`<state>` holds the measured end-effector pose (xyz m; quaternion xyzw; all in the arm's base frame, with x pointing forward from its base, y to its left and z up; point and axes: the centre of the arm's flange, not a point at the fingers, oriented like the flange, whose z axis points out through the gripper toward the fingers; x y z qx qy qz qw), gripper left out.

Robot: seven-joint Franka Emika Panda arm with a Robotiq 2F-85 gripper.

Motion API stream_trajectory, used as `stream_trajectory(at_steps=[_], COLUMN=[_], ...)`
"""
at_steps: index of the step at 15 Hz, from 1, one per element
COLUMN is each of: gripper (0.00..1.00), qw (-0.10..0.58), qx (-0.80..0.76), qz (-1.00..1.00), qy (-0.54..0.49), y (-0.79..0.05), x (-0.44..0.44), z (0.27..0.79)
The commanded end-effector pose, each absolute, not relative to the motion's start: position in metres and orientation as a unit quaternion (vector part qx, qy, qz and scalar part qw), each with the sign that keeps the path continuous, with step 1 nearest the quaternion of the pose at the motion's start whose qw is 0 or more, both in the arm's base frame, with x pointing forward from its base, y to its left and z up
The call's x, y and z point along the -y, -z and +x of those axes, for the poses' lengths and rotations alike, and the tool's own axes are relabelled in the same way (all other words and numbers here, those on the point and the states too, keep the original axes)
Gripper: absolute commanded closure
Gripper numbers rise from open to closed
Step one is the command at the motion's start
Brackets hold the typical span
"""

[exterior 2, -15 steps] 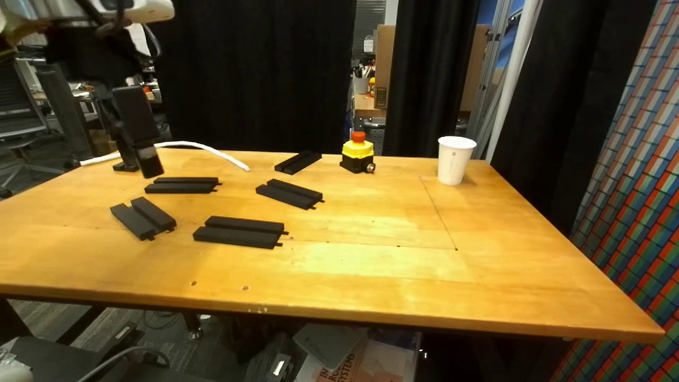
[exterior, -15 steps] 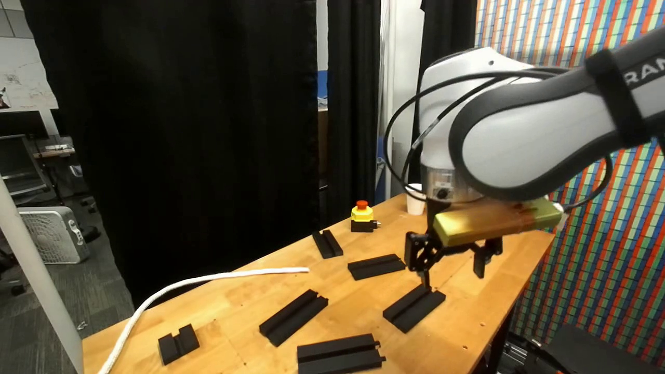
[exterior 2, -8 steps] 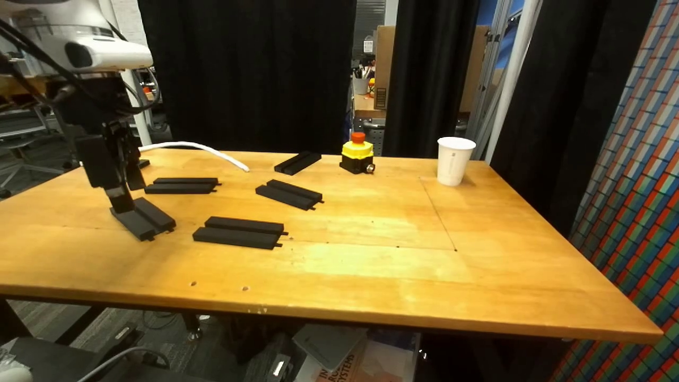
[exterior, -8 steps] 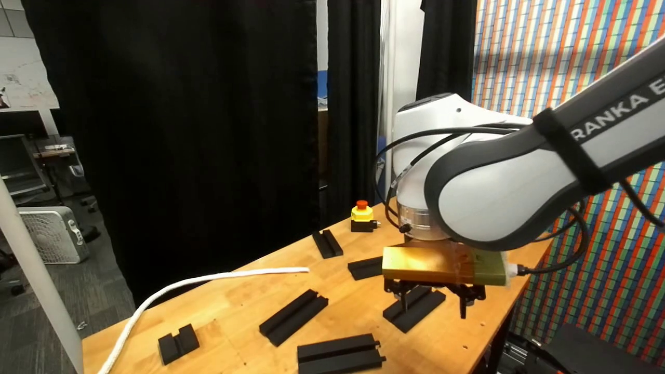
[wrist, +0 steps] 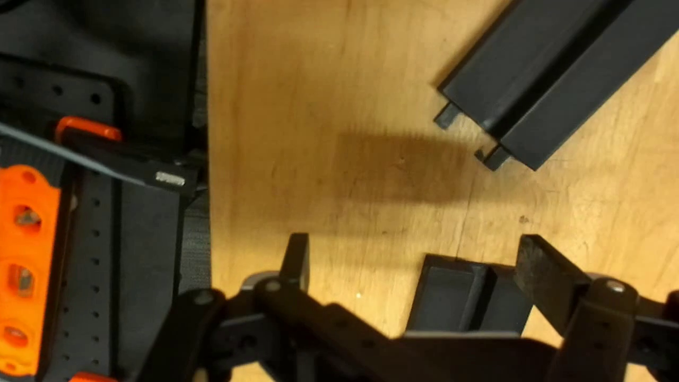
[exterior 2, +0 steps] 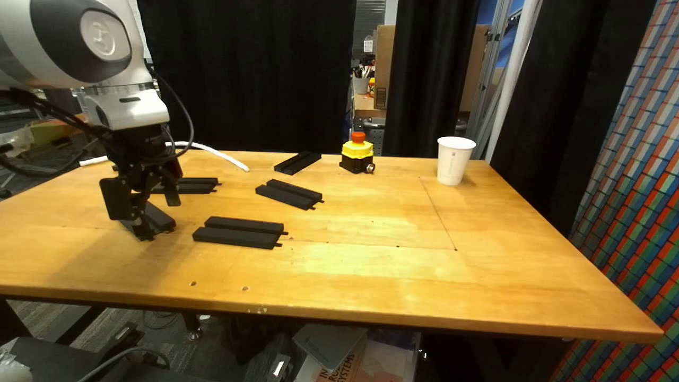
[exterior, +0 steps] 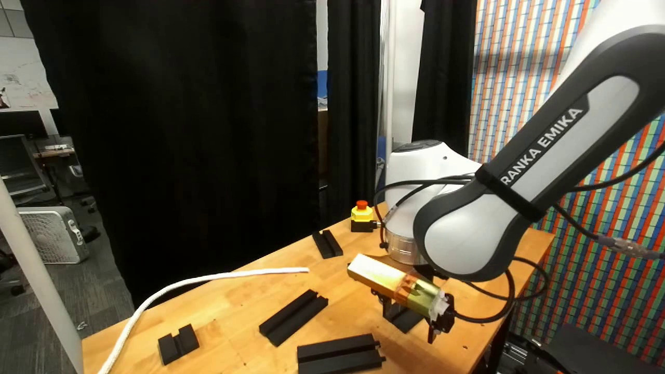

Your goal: Join the two black pieces of the object

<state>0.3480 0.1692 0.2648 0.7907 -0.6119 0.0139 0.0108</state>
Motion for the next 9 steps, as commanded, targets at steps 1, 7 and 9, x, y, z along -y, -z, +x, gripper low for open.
stream_trajectory(at_steps=[1,7,9], gripper=[0.0,0.0,0.0], qw=[-0.024,-0.048,-0.04], qx=[0.682,0.773,0.777], qz=[0.73,0.626,0.618], qy=[-0.032,-0.095,-0.115], y=[-0.243,-0.24,-0.241], x=[-0.181,-0.166,-0.154], z=[0.367,0.383,0.387])
